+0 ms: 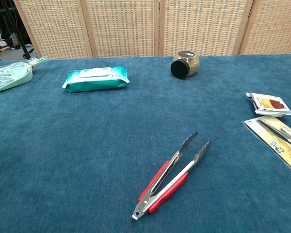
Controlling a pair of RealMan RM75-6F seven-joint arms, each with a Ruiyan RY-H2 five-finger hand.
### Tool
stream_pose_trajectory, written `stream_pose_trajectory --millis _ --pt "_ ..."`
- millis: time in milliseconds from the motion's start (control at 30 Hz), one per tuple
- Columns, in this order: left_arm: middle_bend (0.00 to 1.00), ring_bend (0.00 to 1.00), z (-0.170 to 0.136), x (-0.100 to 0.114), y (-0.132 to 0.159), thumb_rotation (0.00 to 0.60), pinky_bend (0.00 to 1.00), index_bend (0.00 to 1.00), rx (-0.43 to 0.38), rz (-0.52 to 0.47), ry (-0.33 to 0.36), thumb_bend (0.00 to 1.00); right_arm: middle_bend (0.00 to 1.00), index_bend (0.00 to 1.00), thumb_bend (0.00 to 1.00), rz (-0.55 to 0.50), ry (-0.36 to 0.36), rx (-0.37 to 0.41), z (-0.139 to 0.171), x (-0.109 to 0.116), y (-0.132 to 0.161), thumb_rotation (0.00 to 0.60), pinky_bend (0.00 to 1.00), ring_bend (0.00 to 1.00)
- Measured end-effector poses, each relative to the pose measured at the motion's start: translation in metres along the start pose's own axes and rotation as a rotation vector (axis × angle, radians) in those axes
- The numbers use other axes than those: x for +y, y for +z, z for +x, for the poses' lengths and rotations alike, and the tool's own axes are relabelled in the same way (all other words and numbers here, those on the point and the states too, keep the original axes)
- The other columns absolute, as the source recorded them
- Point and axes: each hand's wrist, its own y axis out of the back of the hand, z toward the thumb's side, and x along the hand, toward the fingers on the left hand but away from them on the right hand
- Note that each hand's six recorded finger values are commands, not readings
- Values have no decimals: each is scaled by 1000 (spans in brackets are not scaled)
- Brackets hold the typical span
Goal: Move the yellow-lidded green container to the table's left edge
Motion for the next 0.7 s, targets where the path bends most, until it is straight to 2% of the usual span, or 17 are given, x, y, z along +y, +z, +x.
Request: stream_pose_trajectory --millis 33,167,300,567,700 --pt "50 103 3 -1 3 600 238 148 -4 0 5 0 0 0 0 -1 1 0 0 0 0 600 0 0" --pt "266 293 13 -8 9 600 352 371 -5 8 7 33 0 0 0 -3 -1 -4 -1 1 -1 600 0 0" --pt "356 387 22 -10 13 600 403 491 0 0 38 107 0 0 0 -6 -1 -12 -2 1 -4 600 0 0" --pt "386 415 26 -9 11 600 422 533 9 -11 28 354 0 0 0 -4 6 -15 -3 0 -4 600 0 0" --pt "386 415 21 1 10 600 422 537 -1 -37 -5 410 0 0 0 -1 9 -15 -3 -1 -4 600 0 0"
